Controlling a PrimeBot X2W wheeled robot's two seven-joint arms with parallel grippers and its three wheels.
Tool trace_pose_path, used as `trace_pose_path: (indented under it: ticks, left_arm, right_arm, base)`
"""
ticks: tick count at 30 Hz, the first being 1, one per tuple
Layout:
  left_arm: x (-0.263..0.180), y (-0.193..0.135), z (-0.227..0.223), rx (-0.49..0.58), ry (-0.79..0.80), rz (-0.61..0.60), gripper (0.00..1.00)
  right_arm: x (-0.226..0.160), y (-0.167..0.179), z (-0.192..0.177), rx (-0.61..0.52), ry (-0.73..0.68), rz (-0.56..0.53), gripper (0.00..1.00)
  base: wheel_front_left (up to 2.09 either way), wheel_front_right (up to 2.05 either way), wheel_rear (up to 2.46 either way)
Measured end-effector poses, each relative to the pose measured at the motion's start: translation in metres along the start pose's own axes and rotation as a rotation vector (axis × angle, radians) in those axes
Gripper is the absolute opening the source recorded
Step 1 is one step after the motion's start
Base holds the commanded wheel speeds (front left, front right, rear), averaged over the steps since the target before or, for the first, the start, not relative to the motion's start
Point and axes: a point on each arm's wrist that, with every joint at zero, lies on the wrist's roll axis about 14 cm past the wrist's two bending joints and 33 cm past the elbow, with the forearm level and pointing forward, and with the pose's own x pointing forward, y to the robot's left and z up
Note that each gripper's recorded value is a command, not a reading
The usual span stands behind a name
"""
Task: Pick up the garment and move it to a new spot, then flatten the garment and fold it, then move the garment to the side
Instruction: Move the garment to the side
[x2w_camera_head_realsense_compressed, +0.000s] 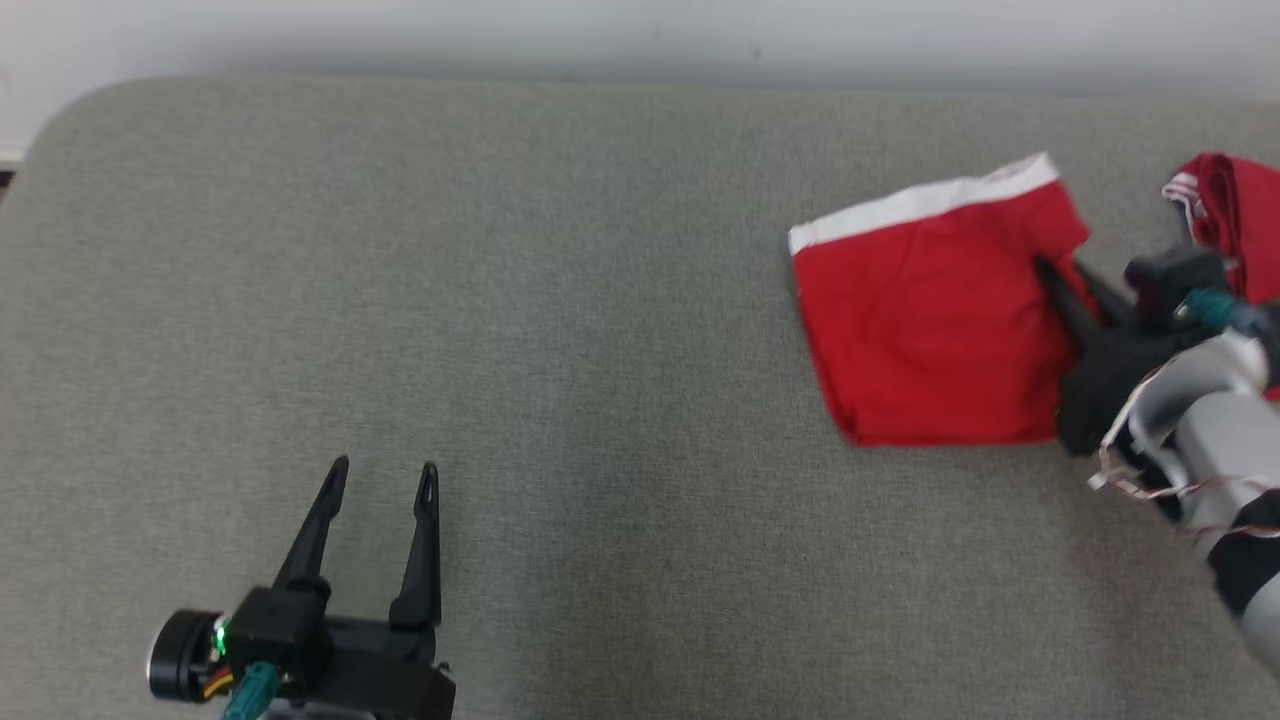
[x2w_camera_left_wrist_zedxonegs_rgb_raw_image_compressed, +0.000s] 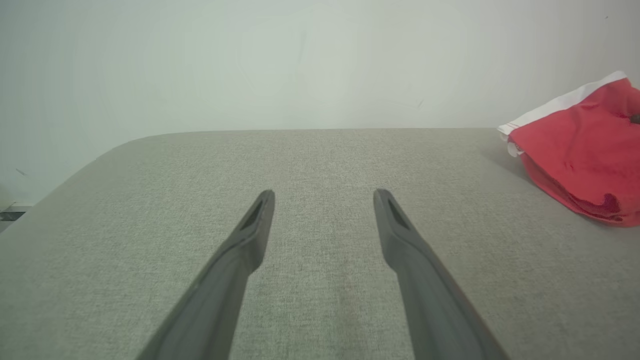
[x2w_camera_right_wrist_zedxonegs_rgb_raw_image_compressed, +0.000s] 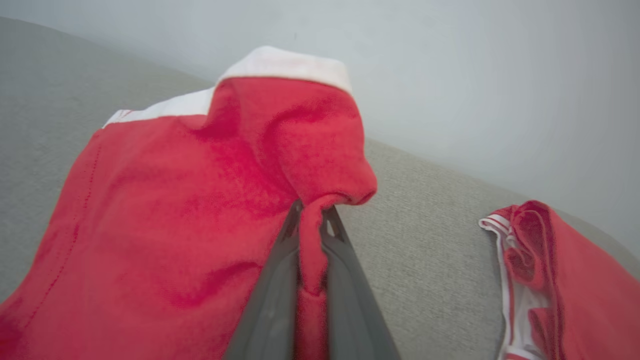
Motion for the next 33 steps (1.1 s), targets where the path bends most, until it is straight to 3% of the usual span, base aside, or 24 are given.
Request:
trace_pose_path:
  ticks: [15, 26, 33]
  left_arm:
    - [0.060, -0.028, -0.033, 0.011, 0.024, -0.134, 1.00]
    - [0.080, -0.050, -0.051, -0.011, 0.030, -0.207, 1.00]
    - [0.086, -0.057, -0.059, -0.011, 0.032, -0.232, 1.00]
  right_arm:
    - [-0.011, -0.139, -0.011, -0.144, 0.099, -0.212, 0.00]
    - [-0.048, -0.208, -0.018, -0.213, 0.219, -0.360, 0.00]
    - [-0.055, -0.228, -0.035, -0.270, 0.313, -0.403, 0.00]
  base:
    - [0.00, 0.00, 0.00]
    - [0.00, 0.00, 0.00]
    - [0.00, 0.00, 0.00]
